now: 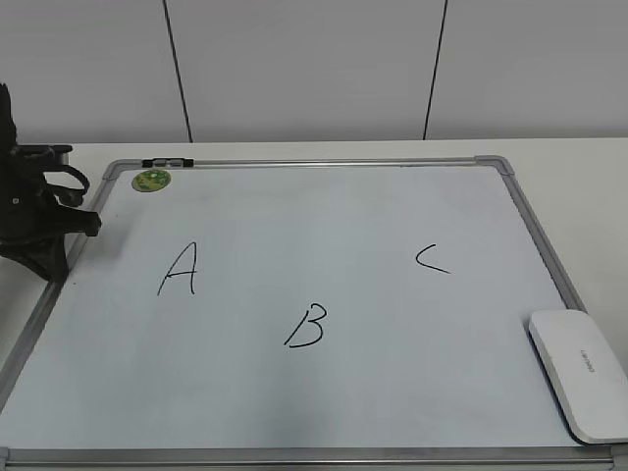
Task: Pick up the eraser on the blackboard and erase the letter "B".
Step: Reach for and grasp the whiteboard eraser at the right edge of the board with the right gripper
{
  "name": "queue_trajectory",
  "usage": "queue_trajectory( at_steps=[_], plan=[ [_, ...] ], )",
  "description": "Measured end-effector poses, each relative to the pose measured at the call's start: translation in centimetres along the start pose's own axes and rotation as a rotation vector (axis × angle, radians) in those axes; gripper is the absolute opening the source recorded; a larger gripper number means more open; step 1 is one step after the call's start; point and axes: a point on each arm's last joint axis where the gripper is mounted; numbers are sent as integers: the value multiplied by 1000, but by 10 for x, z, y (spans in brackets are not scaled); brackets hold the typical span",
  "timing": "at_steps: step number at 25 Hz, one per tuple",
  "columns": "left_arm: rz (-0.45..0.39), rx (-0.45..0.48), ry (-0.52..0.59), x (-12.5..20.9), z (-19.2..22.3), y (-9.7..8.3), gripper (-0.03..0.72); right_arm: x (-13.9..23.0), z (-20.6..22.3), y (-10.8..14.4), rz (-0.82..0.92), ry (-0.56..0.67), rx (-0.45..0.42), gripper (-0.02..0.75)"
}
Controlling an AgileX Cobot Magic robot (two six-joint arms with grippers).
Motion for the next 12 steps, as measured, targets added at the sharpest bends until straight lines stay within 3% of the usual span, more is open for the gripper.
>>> queue_trajectory(
  at_steps=[5,8,12],
  plan=[
    [-2,1,-2,0,0,0,24,-23,22,1,20,37,-41,534],
    [-3,0,-2,0,0,1,24,-38,47,6,38,162,-121,534],
    [-3,0,-2,0,0,1,24,-43,88,22,11,439,-322,534]
  ],
)
Point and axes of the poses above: a point on each arm's last joint axis where the gripper is mounted, z pointing out along that axis toward the gripper, y along the wrist's bending axis when the last joint is at zero, x = y × z, and after that the axes turned 13 degrees about -z, right-handed
